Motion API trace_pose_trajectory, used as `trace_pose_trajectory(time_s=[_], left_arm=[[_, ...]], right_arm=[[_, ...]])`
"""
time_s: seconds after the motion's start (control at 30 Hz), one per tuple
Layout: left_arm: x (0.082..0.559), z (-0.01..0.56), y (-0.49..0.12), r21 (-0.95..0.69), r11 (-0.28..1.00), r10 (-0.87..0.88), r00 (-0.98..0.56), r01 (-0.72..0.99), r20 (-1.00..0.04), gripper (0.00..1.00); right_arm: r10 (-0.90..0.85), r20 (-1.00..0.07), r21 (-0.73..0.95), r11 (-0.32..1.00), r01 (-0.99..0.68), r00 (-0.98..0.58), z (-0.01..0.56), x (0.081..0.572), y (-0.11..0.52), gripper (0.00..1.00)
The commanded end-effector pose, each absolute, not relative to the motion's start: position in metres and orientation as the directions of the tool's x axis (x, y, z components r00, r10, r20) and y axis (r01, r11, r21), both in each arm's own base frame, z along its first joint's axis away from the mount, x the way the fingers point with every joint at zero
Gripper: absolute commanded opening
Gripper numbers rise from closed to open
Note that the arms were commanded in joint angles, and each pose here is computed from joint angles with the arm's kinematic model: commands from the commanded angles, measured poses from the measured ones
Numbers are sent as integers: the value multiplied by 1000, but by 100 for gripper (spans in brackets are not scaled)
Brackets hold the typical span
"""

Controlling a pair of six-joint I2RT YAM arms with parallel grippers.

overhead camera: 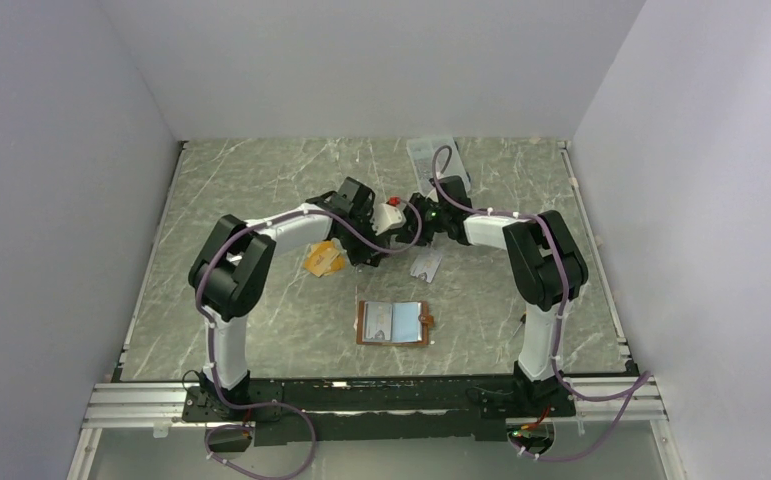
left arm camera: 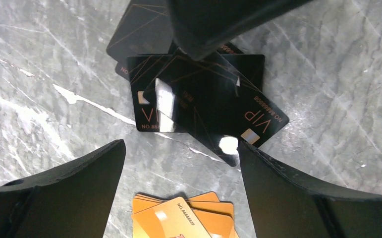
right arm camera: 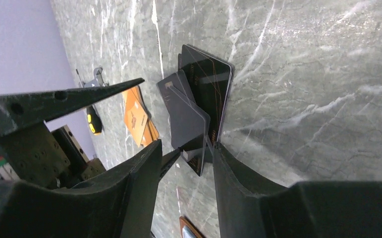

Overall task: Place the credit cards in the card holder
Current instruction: Pick up the credit card from the center of the board.

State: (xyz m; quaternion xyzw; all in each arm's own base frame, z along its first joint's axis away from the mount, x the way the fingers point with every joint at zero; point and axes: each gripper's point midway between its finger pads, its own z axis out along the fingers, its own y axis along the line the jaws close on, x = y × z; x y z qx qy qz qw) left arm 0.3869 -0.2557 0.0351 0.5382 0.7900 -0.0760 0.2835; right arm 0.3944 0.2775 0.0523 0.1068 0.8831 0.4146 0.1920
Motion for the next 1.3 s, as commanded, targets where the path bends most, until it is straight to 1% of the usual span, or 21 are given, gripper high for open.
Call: trace_pose_trajectory(time_s=[0.0, 0.1, 0.33, 0.73, 0.9, 1.27], left_arm=[[399, 52, -254, 342, 360, 856, -162, 868, -491, 91], [400, 48, -253, 368, 342, 873, -148, 865, -465, 90], [392, 41, -249, 354, 327, 884, -151, 876, -443, 87], [384, 41, -251, 322, 318, 877, -148, 892, -457, 83], [383, 42, -252, 319, 315, 877, -145, 894, -459, 81], [382, 43, -253, 314, 305, 876, -136, 899, -463, 78]], right_arm=[[375, -249, 823, 568, 9, -893, 64, 401, 282, 45], [384, -236, 833, 553, 18, -893, 63, 402, 282, 44], [382, -217, 846, 533, 23, -898, 58, 402, 286, 43], [384, -191, 854, 519, 40, -903, 43, 405, 290, 41], [382, -186, 863, 503, 35, -905, 42, 406, 295, 36], [365, -194, 861, 509, 20, -910, 38, 403, 303, 29]])
